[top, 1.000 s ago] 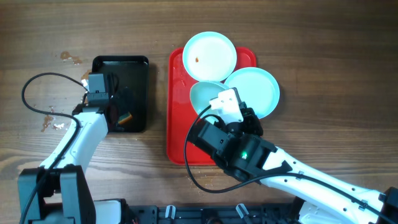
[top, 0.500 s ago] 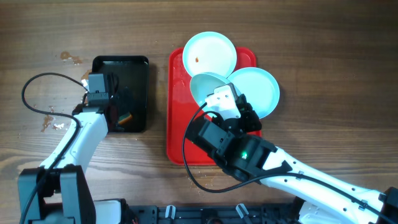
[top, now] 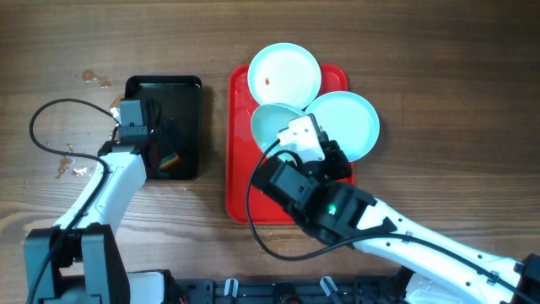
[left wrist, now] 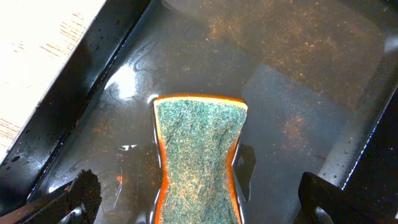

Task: Clean dirty plates on tray and stack at the side
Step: 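Grasp the right plate rim with the right gripper and lift it, then carry the plate right and set it on the table beside the tray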

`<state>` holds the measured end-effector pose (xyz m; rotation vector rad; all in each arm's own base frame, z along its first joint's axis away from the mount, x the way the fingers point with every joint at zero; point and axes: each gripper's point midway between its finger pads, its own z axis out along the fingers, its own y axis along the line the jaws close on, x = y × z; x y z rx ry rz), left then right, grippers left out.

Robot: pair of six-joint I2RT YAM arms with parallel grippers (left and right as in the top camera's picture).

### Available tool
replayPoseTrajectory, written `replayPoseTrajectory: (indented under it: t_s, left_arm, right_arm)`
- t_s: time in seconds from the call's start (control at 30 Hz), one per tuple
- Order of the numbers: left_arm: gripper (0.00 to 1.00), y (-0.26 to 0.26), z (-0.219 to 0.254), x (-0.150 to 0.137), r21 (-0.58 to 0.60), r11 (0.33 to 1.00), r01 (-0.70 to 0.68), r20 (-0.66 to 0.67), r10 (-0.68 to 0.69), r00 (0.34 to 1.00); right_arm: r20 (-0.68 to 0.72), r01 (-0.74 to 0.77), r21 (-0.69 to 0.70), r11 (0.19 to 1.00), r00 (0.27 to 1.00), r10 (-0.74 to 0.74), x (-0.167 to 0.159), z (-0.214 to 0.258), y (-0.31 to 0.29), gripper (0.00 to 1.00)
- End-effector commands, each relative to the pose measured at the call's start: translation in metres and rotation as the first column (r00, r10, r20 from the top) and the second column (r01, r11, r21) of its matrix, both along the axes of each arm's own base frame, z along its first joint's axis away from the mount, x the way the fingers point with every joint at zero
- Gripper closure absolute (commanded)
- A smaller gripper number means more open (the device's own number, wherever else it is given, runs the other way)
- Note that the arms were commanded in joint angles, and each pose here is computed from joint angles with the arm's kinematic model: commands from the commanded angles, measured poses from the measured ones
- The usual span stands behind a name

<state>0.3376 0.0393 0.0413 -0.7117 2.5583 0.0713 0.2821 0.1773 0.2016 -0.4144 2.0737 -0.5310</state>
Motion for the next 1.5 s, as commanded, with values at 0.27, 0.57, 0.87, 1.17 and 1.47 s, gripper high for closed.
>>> replayPoseTrajectory:
  t_s: [0.27, 0.57, 0.87, 1.17, 1.47]
  left_arm:
    - [0.0, 0.001, -0.005, -0.003, -0.003, 1.0, 0.0, -0.013, -0.001, 1.0]
    - [0.0, 0.001, -0.005, -0.003, -0.003, 1.0, 0.0, -0.013, -0.001, 1.0]
    - [0.0, 0.001, -0.005, -0.003, -0.003, 1.0, 0.0, -0.013, -0.001, 1.0]
    - [0.0, 0.001, -0.005, -0.003, -0.003, 1.0, 0.0, -0.013, -0.001, 1.0]
    - [0.0, 0.001, -0.005, -0.003, -0.003, 1.0, 0.0, -0.013, -0.001, 1.0]
  right_arm:
    - [-0.292, 0.127, 0.353, 0.927, 0.956, -0.02, 0.02, -0.027, -0.033, 0.96]
    - [-0.25, 0.173, 0.413, 0.894, 0.966, -0.071, 0.012, -0.015, -0.028, 0.96]
    - [-0.51, 0.573, 0.754, 0.321, 0.819, -0.264, 0.051, -0.03, -0.211, 0.96]
    - [-0.721, 0.829, 0.559, -0.014, 0.478, -0.501, 0.022, -0.13, -0.337, 0.96]
    - [-0.611, 0.64, 0.735, 0.225, 0.768, -0.19, 0.055, -0.107, -0.283, 0.53]
